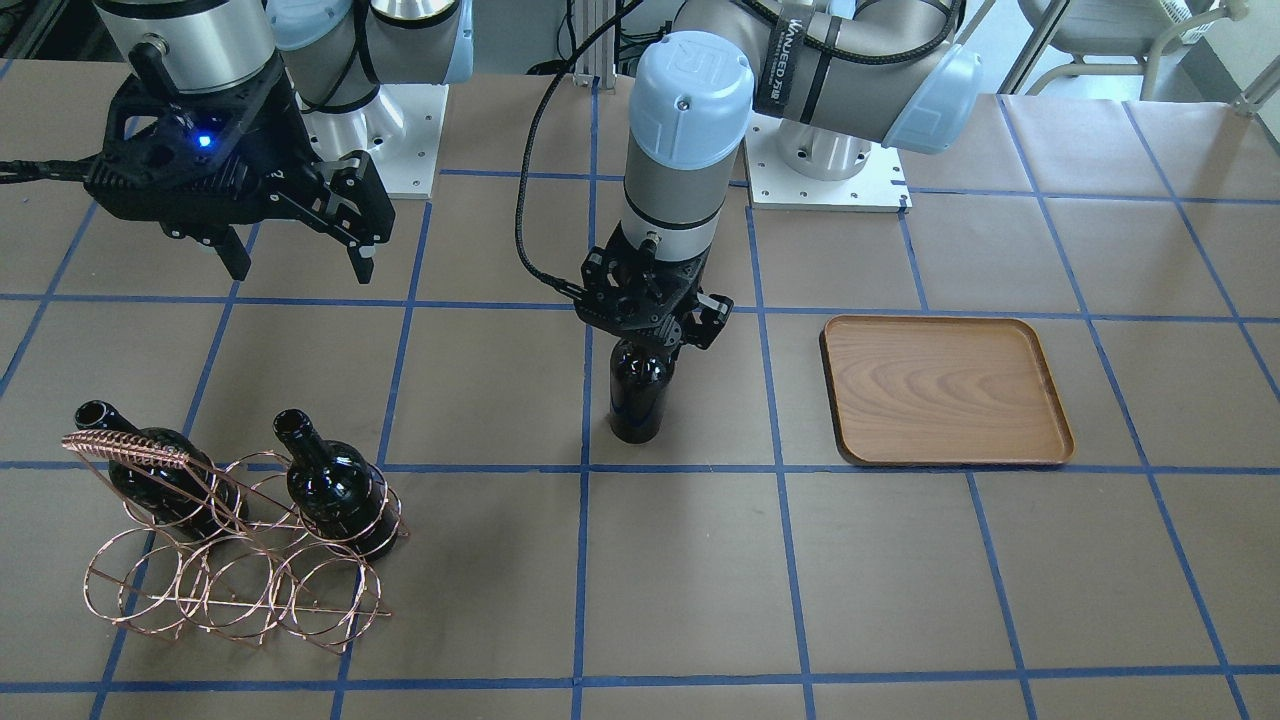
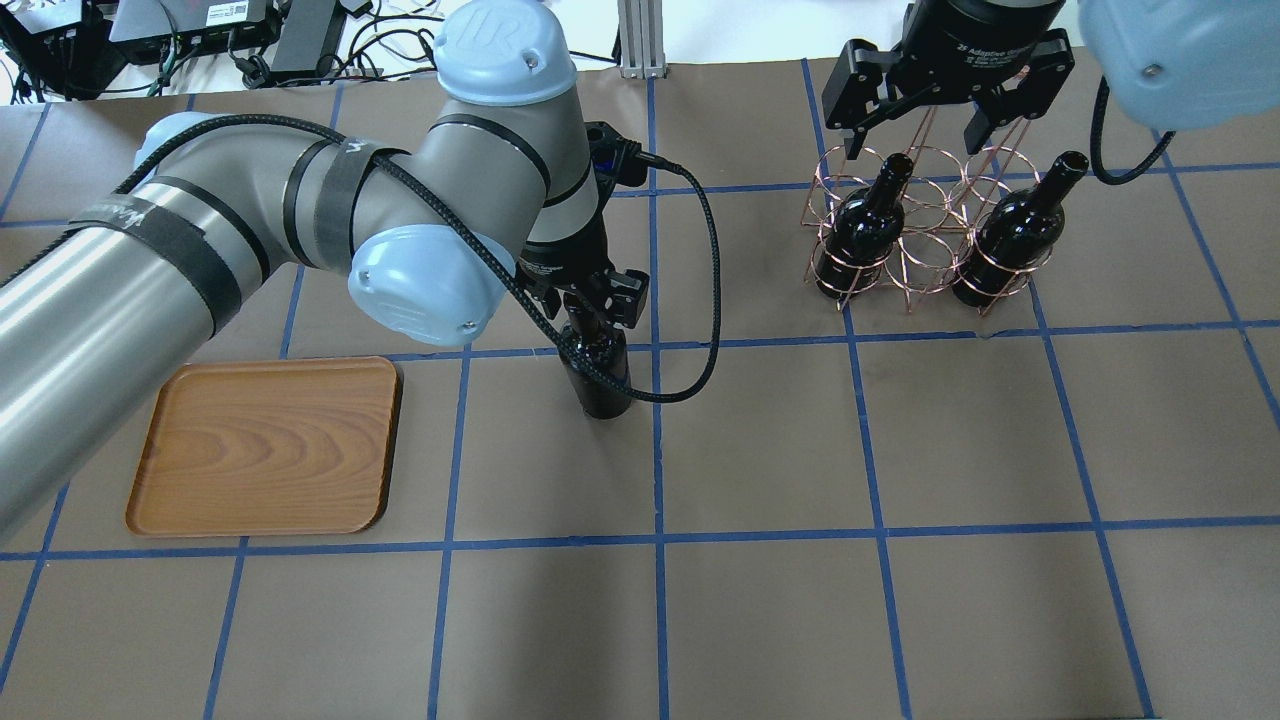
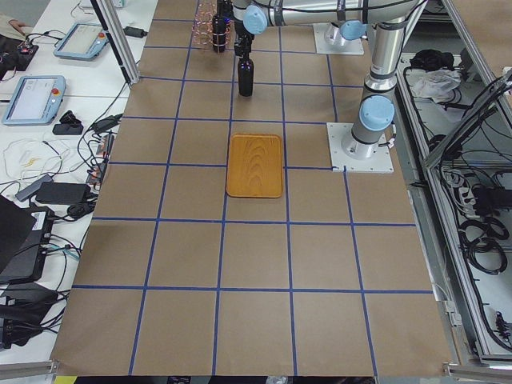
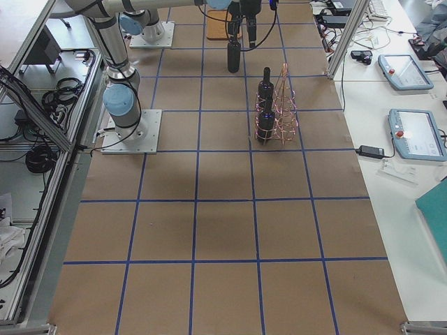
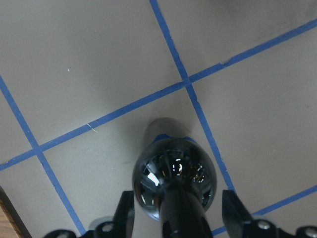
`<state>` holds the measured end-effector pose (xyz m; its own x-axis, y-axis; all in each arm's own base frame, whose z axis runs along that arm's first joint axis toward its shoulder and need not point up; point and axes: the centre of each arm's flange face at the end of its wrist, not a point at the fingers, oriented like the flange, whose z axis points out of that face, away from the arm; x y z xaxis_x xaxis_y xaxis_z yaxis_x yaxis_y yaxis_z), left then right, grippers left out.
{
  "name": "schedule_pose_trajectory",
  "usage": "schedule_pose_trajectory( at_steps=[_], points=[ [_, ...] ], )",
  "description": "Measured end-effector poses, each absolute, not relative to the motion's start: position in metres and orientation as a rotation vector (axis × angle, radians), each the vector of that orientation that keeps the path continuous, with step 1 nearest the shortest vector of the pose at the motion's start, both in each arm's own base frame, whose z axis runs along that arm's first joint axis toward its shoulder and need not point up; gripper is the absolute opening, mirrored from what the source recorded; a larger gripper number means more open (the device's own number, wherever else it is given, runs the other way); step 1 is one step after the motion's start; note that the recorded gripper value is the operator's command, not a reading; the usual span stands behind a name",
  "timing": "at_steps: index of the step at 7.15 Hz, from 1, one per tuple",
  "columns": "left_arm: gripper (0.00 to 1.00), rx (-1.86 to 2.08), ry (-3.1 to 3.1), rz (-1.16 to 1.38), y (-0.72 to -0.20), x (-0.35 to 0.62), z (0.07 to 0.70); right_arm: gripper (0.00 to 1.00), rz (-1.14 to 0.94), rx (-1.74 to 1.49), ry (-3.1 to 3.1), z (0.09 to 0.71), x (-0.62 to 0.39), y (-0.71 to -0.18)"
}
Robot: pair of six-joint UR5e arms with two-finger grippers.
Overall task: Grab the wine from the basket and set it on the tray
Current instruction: 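Close the left gripper on the bottle neck, then lift the bottle with the left gripper and carry it over the tray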
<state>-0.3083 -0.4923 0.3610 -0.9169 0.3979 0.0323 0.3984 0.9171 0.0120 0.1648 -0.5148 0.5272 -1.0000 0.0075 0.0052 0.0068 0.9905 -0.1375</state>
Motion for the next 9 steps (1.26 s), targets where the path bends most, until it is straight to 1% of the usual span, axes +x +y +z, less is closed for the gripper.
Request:
schedule_pose_trajectory(
  at_steps=[1, 4, 6, 7, 9],
  points=[
    [0.0, -0.633, -3.047, -0.03, -0.492, -0.308, 0.362, 1.0, 0.214, -0.012, -3.131, 0.527, 0.165, -0.515],
    [0.0, -0.634, -3.045, -0.026, -0.492, -0.308, 0.363, 1.0, 0.21, -0.01, -3.134, 0.525, 0.165, -0.514],
    [0.0, -0.628, -3.067, 0.007, -0.495, -0.301, 0.38, 1.0, 0.209, -0.01, -3.134, 0.525, 0.165, -0.514],
    [0.0, -0.625, -3.099, 0.014, -0.505, -0.283, 0.398, 1.0, 0.209, -0.01, -3.134, 0.525, 0.165, -0.514],
    [0.0, -0.592, -3.134, -0.001, -0.536, -0.213, 0.435, 1.0, 0.212, -0.01, -3.134, 0.526, 0.165, -0.514]
  ],
)
